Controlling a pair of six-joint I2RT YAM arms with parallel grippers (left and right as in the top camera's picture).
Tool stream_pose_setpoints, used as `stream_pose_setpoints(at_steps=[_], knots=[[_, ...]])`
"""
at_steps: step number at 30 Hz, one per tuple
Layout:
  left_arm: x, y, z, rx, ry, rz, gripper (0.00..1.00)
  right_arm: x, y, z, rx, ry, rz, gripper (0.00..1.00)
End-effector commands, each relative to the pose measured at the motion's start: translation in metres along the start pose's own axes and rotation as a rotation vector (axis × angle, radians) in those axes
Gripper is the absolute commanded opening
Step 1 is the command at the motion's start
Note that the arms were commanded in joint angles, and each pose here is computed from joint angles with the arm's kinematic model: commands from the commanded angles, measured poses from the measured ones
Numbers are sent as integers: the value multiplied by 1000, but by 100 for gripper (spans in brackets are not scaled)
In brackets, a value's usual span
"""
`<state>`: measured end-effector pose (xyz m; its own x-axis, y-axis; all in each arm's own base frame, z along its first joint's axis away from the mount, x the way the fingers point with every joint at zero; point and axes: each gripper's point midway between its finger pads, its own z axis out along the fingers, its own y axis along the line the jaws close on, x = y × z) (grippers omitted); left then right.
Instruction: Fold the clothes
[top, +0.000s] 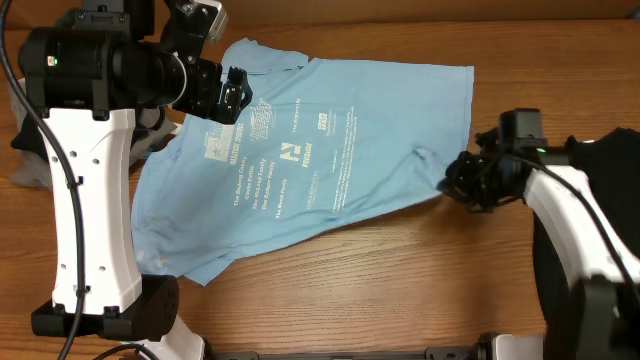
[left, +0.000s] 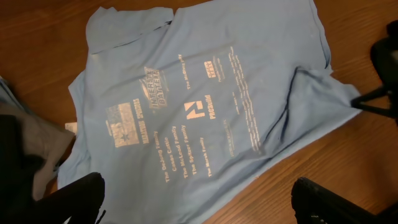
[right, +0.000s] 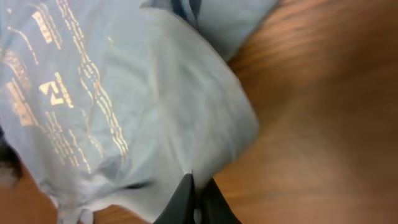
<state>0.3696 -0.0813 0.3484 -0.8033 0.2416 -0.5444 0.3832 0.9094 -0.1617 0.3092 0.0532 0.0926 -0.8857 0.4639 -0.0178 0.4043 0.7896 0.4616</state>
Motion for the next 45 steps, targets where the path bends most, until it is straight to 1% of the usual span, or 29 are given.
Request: stream_pose_setpoints(at_steps=[1, 4, 8, 10, 11, 15, 16, 19, 23, 25, 27, 29, 30, 31, 32, 35, 41, 45], knots=[[-1, -3, -2, -1, -7, 25, 99, -2, -19, -28, 139, -95, 11, 4], [-1, -3, -2, -1, -7, 28, 100, 18, -35, -39, 220, -59, 67, 4], [-3, -2, -2, -2, -12, 30, 100, 51, -49, -44, 287, 61, 119, 4], [-3, -2, -2, -2, -15, 30, 100, 64, -54, -47, 313, 110, 136, 6], [-3, -2, -2, -2, -16, 31, 100, 69, -56, -48, 325, 132, 145, 9], [-4, -2, -2, -2, -16, 30, 100, 87, -62, -54, 361, 198, 169, 49], [-4, -2, -2, -2, -16, 30, 100, 87, -64, -54, 368, 200, 170, 60], [-2, -3, -2, 2, -11, 28, 100, 81, -66, -54, 384, 170, 158, 63], [2, -4, -2, 9, 4, 15, 100, 54, -56, -47, 327, 66, 121, 64], [3, -3, -2, 2, 12, 13, 100, 38, -50, -44, 295, 7, 97, 68], [7, -1, -2, -12, 28, 8, 100, 20, -40, -40, 247, -61, 73, 67], [12, 2, -3, -30, 47, 4, 100, 1, -28, -37, 194, -124, 43, 61], [14, 4, -3, -38, 55, 2, 100, -7, -24, -35, 173, -150, 30, 54], [15, 4, -3, -42, 61, 1, 100, -14, -19, -30, 140, -169, 20, 42], [16, 4, -3, -41, 66, -1, 100, -19, -14, -25, 111, -177, 11, 34], [17, 4, -3, -40, 69, -1, 100, -29, -9, -3, 54, -164, 2, 20], [17, 4, -3, -40, 68, -1, 100, -36, -19, 50, 28, -63, 30, 11], [17, 4, -3, -40, 68, -1, 100, -36, -31, 69, 55, -25, 53, 4]])
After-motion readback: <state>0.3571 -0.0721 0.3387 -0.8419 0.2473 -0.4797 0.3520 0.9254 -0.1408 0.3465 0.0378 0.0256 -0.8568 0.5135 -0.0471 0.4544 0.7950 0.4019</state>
